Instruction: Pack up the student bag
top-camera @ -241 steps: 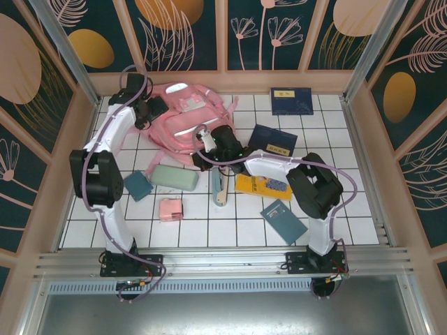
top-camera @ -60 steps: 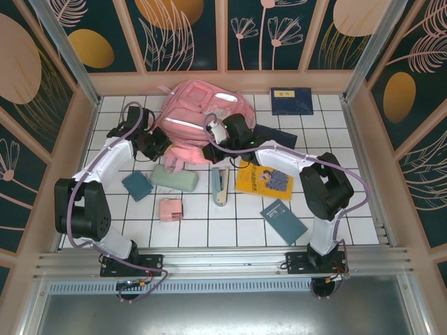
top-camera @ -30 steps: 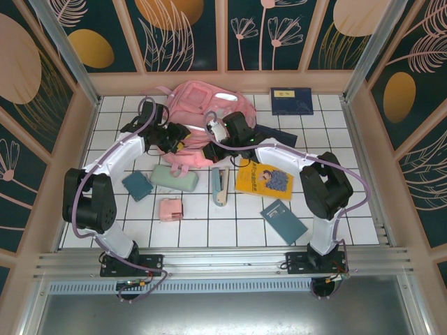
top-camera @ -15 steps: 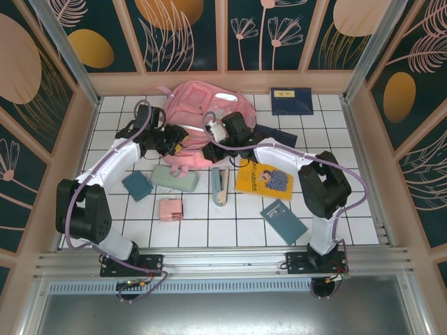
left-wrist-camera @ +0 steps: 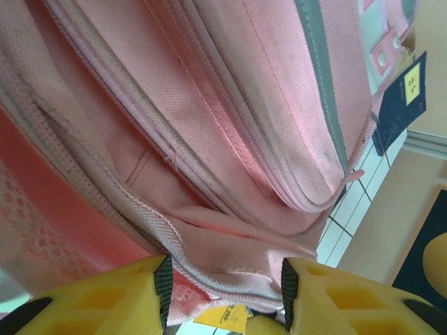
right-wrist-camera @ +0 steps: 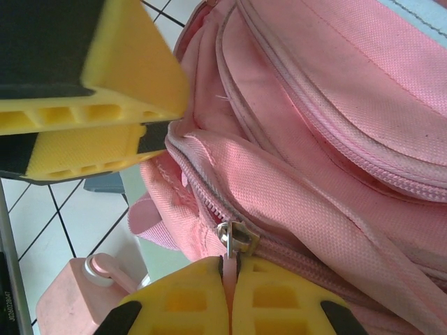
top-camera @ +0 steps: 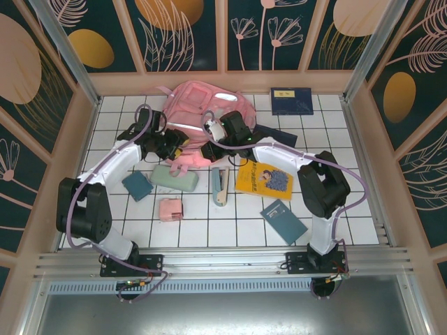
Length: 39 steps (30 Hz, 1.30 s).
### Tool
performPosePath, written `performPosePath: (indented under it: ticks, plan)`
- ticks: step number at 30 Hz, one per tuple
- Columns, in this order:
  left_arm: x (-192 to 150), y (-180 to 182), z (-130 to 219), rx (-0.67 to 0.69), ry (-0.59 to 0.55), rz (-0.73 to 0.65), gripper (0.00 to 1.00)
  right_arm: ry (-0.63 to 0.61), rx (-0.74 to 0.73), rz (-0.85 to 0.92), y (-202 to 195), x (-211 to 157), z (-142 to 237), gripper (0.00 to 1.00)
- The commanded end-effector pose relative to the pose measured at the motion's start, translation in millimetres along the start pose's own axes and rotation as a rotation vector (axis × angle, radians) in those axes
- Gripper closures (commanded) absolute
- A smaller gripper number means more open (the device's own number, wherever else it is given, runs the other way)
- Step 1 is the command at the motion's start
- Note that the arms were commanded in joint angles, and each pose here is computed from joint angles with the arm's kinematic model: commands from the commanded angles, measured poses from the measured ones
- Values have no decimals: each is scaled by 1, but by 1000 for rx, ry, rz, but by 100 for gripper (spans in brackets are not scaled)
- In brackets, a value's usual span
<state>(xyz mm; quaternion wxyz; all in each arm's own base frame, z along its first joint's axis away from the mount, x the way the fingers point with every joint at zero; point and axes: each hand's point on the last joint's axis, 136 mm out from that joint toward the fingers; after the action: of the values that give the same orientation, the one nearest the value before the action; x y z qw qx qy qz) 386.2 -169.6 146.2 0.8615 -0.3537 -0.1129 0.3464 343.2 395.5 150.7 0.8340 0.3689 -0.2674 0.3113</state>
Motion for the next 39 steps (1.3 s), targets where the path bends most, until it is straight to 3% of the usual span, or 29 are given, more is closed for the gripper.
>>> performPosePath:
  ticks: [1,8,19,27,39]
  plan:
    - [6,-9,-10,-11,18,28,53,-81,32,70,19,30,4,100]
    - [12,-10,-23,-12,20,32,62,-88,39,82,23,31,5,100]
    - [19,-18,-22,-41,-12,26,100,-79,24,97,22,28,3,100]
    - [30,-31,-1,-38,-82,0,100,-63,-20,83,4,18,11,100]
    - [56,-23,41,-48,-214,19,100,-48,-40,19,-27,4,22,100]
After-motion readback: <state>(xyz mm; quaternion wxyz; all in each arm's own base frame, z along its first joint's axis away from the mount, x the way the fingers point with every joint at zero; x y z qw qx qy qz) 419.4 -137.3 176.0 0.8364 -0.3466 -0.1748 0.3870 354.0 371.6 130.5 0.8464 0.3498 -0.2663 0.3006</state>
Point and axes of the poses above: each hand's point on the last joint's axis, 136 mm out from that joint toward the fingers, its own z axis back along the fingers, its own y axis along the line the jaws close on, x = y × z, and after that the axes turned 1 degree about z, right-handed
